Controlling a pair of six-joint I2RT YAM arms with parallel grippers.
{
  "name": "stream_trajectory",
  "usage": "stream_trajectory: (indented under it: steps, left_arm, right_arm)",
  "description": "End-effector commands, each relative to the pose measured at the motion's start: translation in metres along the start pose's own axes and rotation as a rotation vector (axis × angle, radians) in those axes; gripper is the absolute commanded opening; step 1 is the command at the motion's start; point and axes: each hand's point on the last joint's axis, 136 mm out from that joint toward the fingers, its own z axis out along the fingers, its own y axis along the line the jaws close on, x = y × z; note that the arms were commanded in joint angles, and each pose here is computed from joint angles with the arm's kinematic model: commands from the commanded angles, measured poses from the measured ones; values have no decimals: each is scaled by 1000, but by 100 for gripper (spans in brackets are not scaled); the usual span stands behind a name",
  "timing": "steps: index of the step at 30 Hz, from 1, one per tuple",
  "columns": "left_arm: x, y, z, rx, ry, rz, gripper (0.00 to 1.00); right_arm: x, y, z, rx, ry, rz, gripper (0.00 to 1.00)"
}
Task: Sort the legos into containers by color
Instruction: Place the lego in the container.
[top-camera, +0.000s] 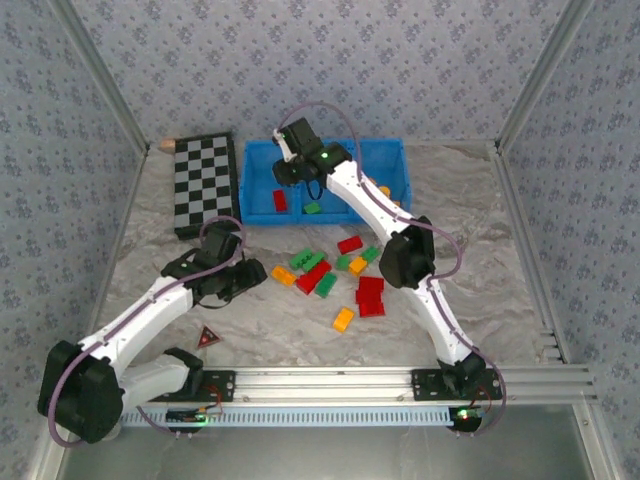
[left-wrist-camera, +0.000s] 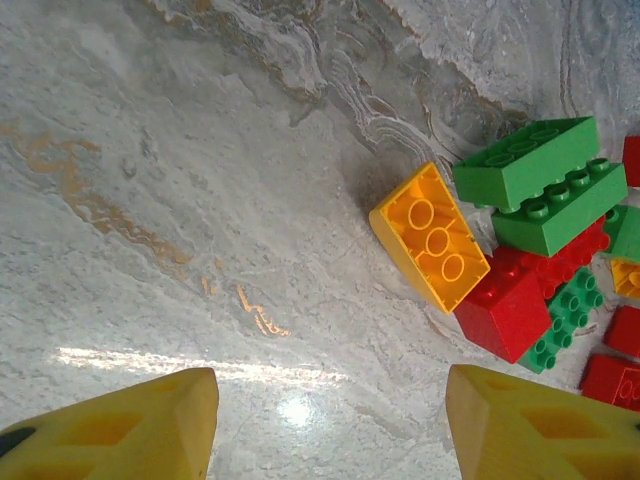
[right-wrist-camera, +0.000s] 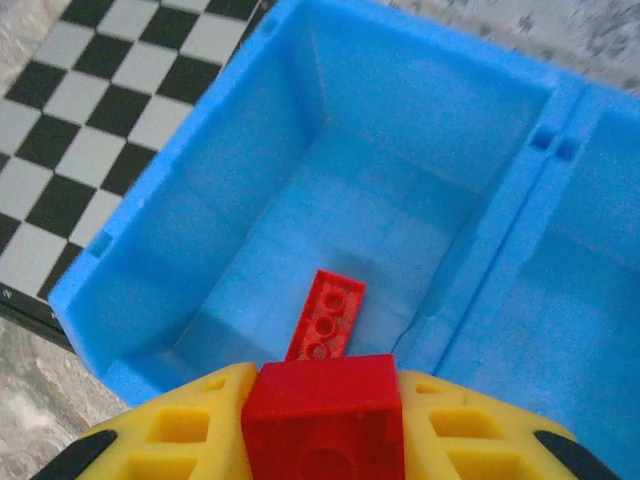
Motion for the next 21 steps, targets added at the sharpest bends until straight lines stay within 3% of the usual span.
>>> stream_trajectory:
  steps: [1, 10, 21]
  left_arm:
    - [4, -7, 5, 35, 9, -23, 62]
    - [16, -12, 25, 27, 47, -64, 63]
    - [3, -23, 45, -19, 20, -93, 64]
  right_arm:
    - [9, 20, 17, -67, -3, -93, 29]
    - [44, 24, 54, 35, 76, -289, 31]
    - [56, 24, 61, 45, 100, -336, 49]
